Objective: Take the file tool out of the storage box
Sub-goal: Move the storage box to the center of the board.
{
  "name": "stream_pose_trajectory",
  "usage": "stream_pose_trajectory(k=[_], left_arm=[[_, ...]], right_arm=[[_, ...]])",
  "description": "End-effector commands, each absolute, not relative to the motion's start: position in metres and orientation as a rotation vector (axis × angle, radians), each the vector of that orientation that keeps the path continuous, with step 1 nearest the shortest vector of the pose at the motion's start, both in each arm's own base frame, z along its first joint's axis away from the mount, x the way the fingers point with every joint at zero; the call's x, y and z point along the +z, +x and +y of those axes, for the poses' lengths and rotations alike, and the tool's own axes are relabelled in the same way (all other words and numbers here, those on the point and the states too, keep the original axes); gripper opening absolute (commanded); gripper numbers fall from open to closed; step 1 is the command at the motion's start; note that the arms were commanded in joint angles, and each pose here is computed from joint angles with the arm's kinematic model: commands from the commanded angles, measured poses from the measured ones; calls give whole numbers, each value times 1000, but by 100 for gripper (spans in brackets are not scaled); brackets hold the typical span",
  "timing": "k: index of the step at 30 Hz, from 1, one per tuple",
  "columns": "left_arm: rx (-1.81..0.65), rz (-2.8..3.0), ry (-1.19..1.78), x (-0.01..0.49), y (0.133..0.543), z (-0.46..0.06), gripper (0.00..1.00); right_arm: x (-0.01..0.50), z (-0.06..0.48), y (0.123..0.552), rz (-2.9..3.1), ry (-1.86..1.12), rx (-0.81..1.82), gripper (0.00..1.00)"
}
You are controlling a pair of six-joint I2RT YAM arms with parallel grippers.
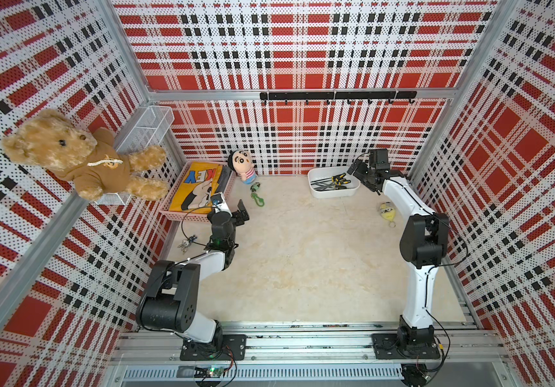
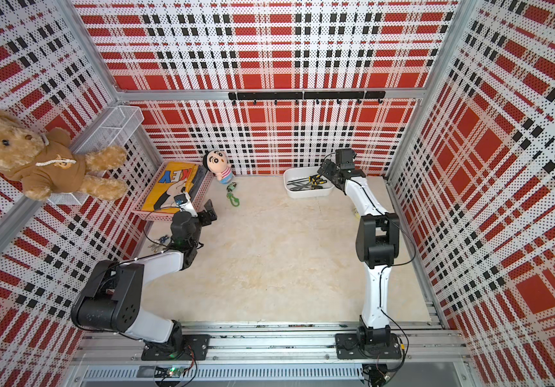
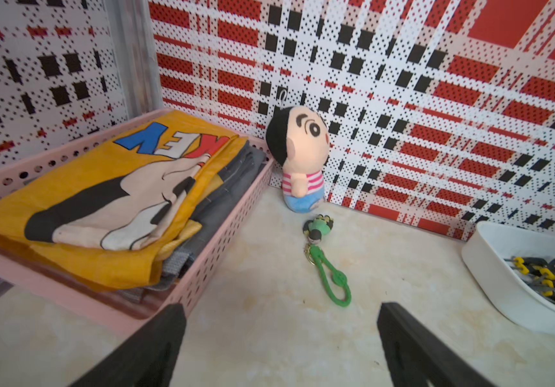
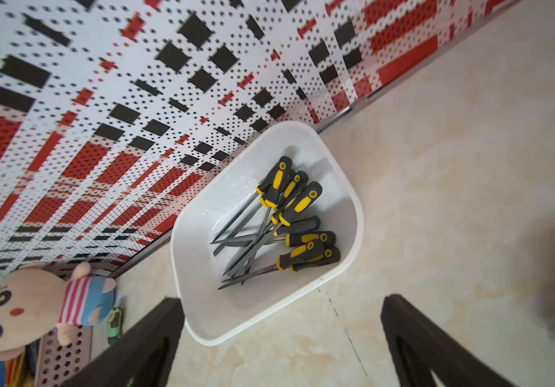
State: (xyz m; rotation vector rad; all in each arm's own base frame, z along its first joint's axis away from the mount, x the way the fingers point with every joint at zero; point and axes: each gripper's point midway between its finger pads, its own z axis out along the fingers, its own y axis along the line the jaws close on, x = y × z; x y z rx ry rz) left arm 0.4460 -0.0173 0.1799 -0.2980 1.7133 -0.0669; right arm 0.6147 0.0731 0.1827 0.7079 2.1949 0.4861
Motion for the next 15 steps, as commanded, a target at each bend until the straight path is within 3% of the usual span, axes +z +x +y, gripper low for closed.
stream_pose_trajectory(k=[1,9,15], left_arm=[[-119,1719,-301,183,452,-28,96],[-133,1753,-308,171,452,-32,96],[-146,1771,-305,166,454,-36,96]], right_arm=[[168,85,613,2210,897,594,96],[133,101,626,2236,975,703,68],[119,111,629,2246,1009,740,60]])
